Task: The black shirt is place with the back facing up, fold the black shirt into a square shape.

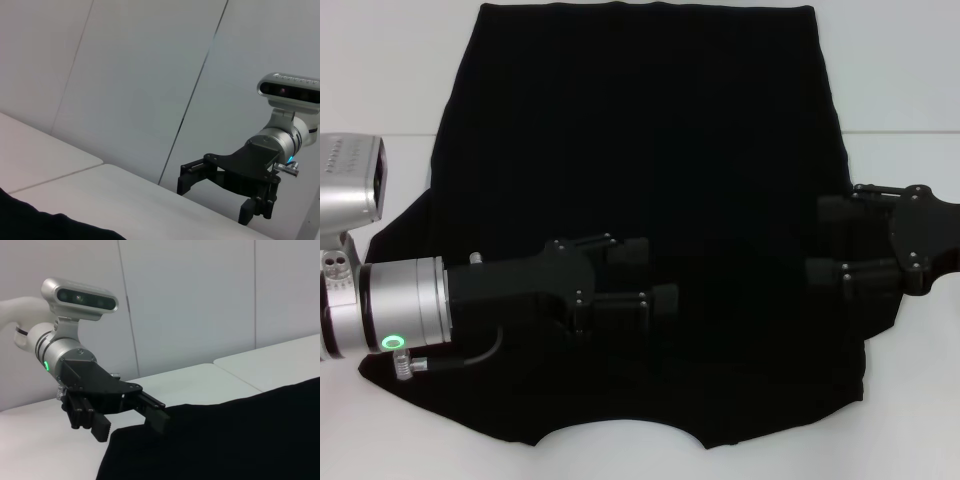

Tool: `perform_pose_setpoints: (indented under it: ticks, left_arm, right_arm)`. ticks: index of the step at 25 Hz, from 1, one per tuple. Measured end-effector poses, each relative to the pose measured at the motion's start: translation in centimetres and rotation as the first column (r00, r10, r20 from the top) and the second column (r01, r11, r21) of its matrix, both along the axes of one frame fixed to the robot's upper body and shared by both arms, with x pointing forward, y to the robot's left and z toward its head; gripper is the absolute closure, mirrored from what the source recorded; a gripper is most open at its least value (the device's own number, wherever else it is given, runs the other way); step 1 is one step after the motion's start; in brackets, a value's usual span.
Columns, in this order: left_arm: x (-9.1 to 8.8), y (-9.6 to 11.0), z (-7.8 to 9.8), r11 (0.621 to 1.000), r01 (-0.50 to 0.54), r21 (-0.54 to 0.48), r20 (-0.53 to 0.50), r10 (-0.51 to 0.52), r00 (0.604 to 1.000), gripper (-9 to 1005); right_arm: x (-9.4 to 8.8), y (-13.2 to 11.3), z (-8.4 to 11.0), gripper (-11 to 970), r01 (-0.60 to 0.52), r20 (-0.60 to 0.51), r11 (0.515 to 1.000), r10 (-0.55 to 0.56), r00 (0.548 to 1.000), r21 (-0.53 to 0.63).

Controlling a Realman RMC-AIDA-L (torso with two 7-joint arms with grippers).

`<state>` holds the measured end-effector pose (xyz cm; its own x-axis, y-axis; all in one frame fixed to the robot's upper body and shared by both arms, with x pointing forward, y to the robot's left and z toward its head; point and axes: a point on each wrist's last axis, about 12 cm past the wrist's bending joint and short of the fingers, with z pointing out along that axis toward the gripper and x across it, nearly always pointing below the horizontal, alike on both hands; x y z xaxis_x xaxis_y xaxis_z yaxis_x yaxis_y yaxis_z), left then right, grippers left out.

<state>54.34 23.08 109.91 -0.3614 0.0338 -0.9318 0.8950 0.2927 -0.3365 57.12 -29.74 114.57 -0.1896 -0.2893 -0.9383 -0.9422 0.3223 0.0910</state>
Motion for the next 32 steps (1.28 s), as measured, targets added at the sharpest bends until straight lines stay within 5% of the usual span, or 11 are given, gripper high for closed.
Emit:
perform_pose_setpoints:
  ticks: [15,21,32]
  left_arm:
    - [-0.1,0.1,-0.1,1.0,-0.005,-0.002,-0.004,0.005,1.0,153]
    - [0.8,1.2,-0.5,0.991,-0.137,0.005,-0.127,0.137,0.982,153]
    - [1.2,3.9,-0.1,0.961,-0.277,-0.015,-0.2,0.268,0.942,167]
  right_arm:
    - [-0.1,0.1,0.0,46,-0.006,0.003,1.0,0.006,1.0,0.002]
    - [-0.1,0.1,0.0,46,-0.005,0.002,1.0,0.005,1.0,0.006]
    - [0.7,1.2,0.6,46,0.001,-0.037,0.999,0.001,0.999,0.037]
